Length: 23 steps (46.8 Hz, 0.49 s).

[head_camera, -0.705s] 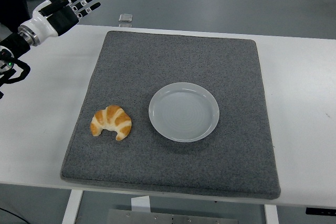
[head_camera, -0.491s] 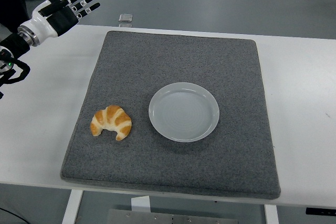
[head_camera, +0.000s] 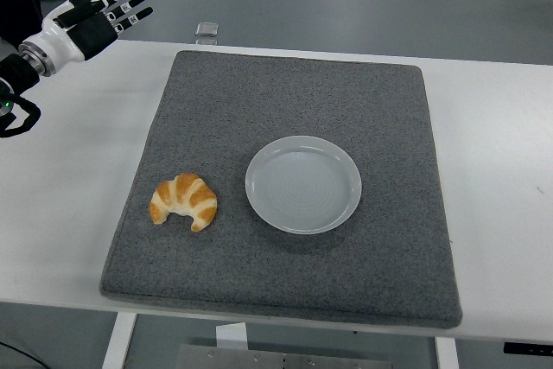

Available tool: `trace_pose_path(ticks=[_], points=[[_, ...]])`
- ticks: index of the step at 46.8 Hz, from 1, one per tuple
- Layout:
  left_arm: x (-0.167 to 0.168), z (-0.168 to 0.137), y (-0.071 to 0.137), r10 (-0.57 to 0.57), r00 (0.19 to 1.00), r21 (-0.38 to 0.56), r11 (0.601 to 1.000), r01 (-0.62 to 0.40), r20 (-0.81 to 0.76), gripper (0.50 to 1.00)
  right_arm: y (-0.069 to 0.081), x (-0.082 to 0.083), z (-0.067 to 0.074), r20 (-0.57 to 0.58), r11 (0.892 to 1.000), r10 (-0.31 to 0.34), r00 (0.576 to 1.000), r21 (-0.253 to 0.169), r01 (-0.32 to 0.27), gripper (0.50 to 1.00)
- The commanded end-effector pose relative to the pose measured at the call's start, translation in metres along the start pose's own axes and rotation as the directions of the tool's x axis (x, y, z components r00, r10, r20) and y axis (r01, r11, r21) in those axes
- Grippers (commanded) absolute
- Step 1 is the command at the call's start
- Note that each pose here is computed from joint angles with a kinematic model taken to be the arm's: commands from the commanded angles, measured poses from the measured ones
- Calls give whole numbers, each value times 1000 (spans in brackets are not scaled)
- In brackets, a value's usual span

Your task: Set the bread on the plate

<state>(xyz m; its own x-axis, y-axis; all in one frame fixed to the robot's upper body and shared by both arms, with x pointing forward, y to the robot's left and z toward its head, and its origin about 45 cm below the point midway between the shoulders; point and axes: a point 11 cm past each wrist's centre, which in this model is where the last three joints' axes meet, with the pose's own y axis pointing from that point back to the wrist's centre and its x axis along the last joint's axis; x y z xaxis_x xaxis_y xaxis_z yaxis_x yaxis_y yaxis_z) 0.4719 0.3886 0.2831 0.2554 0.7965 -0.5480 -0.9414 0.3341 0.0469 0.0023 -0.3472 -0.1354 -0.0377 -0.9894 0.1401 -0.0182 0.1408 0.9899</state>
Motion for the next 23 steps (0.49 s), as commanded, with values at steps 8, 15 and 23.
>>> trace_pose_path(ticks=[8, 15, 23], points=[[2, 11, 16, -43, 992, 55, 998, 37, 115, 996, 0, 0, 0, 1, 1000, 0, 1000, 0, 0, 954], [8, 16, 24, -56, 963, 115, 993, 26, 263, 996, 0, 0, 0, -1, 1000, 0, 1000, 0, 0, 952], [14, 31, 36, -48, 921, 147, 989, -10, 387, 996, 0, 0, 0, -1, 1000, 0, 1000, 0, 0, 952]])
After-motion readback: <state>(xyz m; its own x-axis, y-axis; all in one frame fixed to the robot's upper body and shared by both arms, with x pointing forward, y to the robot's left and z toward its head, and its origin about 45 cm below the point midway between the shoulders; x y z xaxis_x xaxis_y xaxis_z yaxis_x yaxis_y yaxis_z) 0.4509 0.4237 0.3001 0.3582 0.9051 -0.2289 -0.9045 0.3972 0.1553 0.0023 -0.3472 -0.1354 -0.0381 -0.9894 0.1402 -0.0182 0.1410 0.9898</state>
